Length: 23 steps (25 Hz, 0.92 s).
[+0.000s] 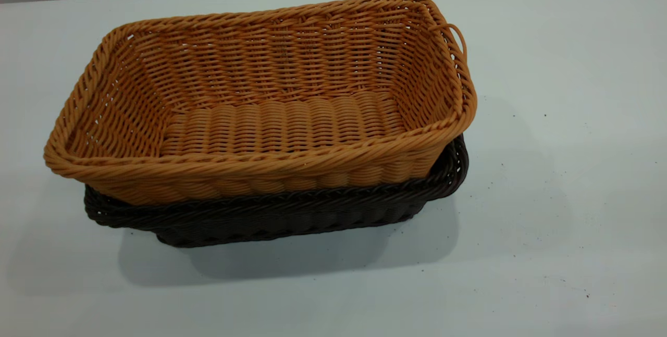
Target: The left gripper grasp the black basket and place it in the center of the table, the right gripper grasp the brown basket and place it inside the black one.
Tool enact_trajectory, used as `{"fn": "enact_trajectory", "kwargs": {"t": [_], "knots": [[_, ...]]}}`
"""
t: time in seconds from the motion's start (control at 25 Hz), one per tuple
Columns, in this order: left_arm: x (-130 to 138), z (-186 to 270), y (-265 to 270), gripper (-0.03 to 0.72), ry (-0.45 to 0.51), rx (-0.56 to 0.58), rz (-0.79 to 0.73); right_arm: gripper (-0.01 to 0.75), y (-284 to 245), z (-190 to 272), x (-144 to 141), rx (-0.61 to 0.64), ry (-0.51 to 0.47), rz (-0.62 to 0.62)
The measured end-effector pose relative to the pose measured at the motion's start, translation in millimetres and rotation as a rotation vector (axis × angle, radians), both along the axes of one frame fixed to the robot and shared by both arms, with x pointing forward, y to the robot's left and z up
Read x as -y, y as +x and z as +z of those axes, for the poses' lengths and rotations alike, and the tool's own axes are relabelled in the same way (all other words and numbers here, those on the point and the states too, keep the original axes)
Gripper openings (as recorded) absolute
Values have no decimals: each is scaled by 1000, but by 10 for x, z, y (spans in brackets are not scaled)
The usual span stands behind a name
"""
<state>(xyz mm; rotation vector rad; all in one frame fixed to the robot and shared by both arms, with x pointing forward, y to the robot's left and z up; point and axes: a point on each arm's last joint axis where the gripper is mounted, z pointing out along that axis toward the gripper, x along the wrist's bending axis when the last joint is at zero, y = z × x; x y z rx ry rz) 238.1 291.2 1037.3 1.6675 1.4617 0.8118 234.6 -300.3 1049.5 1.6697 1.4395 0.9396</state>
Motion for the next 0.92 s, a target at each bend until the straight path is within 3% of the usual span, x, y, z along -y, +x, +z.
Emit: {"fn": "enact_trajectory", "kwargs": {"t": [0.92], "knots": [[0,0,0,-1,0,0,0,3,25,0,-10,-15,13,-6]]}}
